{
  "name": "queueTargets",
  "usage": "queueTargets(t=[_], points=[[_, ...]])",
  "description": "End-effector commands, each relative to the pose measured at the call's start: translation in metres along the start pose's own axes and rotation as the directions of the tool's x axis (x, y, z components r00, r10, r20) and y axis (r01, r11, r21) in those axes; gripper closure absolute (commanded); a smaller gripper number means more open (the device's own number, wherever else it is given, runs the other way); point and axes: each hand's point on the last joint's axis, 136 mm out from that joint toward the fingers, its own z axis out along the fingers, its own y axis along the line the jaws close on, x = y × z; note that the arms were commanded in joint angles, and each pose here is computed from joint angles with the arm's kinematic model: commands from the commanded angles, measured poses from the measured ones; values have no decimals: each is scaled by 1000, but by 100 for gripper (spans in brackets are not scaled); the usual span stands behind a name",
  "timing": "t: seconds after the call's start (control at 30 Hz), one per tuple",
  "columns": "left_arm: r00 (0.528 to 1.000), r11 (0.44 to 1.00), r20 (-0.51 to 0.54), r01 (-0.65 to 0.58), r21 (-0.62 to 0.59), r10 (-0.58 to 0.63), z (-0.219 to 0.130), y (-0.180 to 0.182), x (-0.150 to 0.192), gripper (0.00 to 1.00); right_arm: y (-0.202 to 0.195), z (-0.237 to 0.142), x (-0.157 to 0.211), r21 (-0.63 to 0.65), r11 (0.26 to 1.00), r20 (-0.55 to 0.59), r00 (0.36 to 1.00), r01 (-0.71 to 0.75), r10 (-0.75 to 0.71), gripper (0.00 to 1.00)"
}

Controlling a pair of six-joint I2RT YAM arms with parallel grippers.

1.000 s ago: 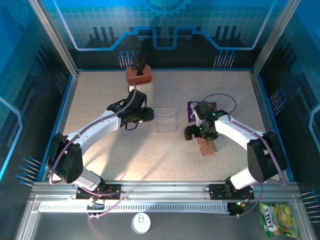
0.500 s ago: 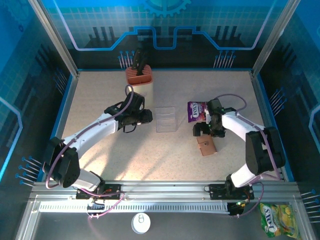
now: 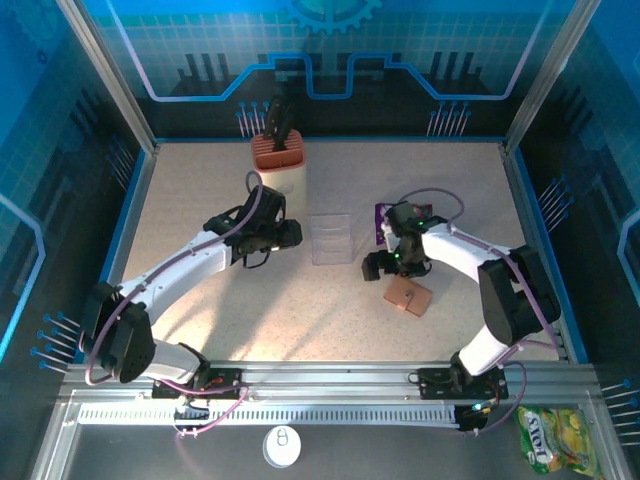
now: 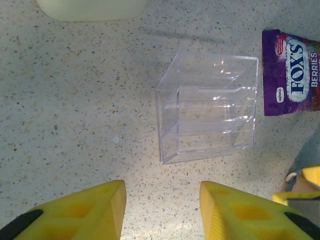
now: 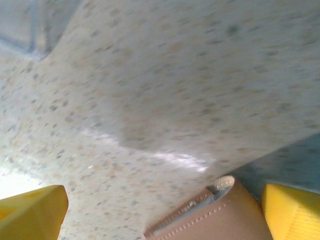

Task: Take the credit cards out of the card holder

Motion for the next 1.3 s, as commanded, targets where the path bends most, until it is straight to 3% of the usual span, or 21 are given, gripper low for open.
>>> queueTargets(t=[0.0,0.27,0.5,0.73,0.93,1.27], points=[[1000,1000,28,-1,-9,1,-7,6,-3,57,24,4,18,-19,1000,-63,998,22,-23,0],[1000,1000,12,8,-4,-8,1,6,0,57,37,3,78,41,997,-163,985,62,-55,0],[1000,1000,-5,11,10,-11,9,2,1,57,-5,-10,118,176,984,-164,985,-24,53,0],[1000,1000,-2,7,14,-7,10,-1,-2,57,-17,-40,85,211,972,-9,994,-102,106,0],[1000,1000,-3,14,12,-14,10,0,-1,57,-51,-41,56,230,950,62,977,-213,204,0],[1000,1000,7,9,-11,-9,8,6,0,57,-71,-18,53,126,934,34,943,-334,332,0]])
